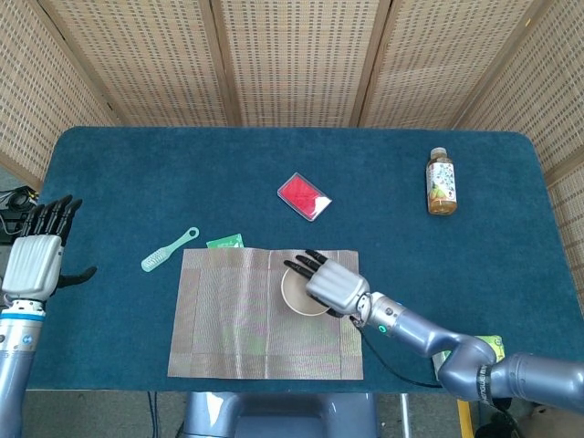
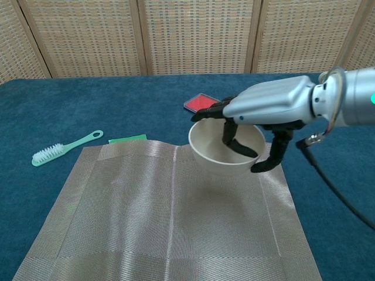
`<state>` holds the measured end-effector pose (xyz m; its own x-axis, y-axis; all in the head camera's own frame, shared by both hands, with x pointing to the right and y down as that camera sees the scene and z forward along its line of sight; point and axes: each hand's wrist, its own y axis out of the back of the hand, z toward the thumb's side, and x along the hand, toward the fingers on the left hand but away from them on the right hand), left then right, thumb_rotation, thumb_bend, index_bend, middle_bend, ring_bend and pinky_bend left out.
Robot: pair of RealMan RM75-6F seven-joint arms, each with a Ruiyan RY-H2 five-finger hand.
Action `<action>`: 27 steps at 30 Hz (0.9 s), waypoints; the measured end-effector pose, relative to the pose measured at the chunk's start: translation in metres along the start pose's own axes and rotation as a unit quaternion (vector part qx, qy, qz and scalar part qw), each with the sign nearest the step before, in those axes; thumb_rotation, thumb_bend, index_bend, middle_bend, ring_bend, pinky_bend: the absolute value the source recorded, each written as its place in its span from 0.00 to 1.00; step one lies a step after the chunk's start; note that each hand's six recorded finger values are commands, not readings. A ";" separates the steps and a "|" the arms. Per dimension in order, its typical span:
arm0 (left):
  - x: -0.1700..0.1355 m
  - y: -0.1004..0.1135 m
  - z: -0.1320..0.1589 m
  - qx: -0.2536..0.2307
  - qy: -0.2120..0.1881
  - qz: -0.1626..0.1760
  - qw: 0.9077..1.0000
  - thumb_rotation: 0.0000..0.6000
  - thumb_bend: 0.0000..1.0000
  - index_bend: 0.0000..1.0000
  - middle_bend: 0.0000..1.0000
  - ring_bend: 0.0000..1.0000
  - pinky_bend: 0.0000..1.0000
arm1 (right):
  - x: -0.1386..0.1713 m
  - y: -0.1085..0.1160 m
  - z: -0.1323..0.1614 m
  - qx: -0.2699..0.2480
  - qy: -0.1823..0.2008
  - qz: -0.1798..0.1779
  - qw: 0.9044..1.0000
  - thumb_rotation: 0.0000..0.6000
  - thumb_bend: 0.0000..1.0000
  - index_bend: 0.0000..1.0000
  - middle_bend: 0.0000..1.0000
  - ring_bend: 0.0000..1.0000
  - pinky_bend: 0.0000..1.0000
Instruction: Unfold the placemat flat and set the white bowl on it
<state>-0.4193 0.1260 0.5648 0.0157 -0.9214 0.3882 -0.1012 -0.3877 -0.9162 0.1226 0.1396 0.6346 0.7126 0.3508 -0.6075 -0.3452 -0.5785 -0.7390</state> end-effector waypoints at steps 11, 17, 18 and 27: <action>0.000 0.000 -0.002 0.002 0.007 0.002 1.000 1.00 0.00 0.00 0.00 0.00 0.00 | -0.041 -0.014 0.046 0.042 0.057 0.025 0.997 1.00 0.53 0.76 0.00 0.00 0.00; -0.001 0.002 -0.003 -0.002 0.007 0.002 1.000 1.00 0.00 0.00 0.00 0.00 0.00 | -0.051 -0.027 0.059 0.054 0.064 0.036 0.996 1.00 0.53 0.75 0.00 0.00 0.00; -0.001 0.002 -0.003 -0.002 0.007 0.002 1.000 1.00 0.00 0.00 0.00 0.00 0.00 | -0.052 -0.029 0.060 0.054 0.063 0.037 0.996 1.00 0.53 0.76 0.00 0.00 0.00; -0.001 0.003 -0.005 -0.005 0.008 0.001 1.000 1.00 0.00 0.00 0.00 0.00 0.00 | -0.058 -0.034 0.071 0.058 0.065 0.038 0.995 1.00 0.53 0.76 0.00 0.00 0.00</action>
<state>-0.4245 0.1259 0.5624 -0.0002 -0.9218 0.3877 -0.1116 -0.3853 -0.9160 0.0494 0.1908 0.6742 0.7523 0.2069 -0.6255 -0.4639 -0.5078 -0.7259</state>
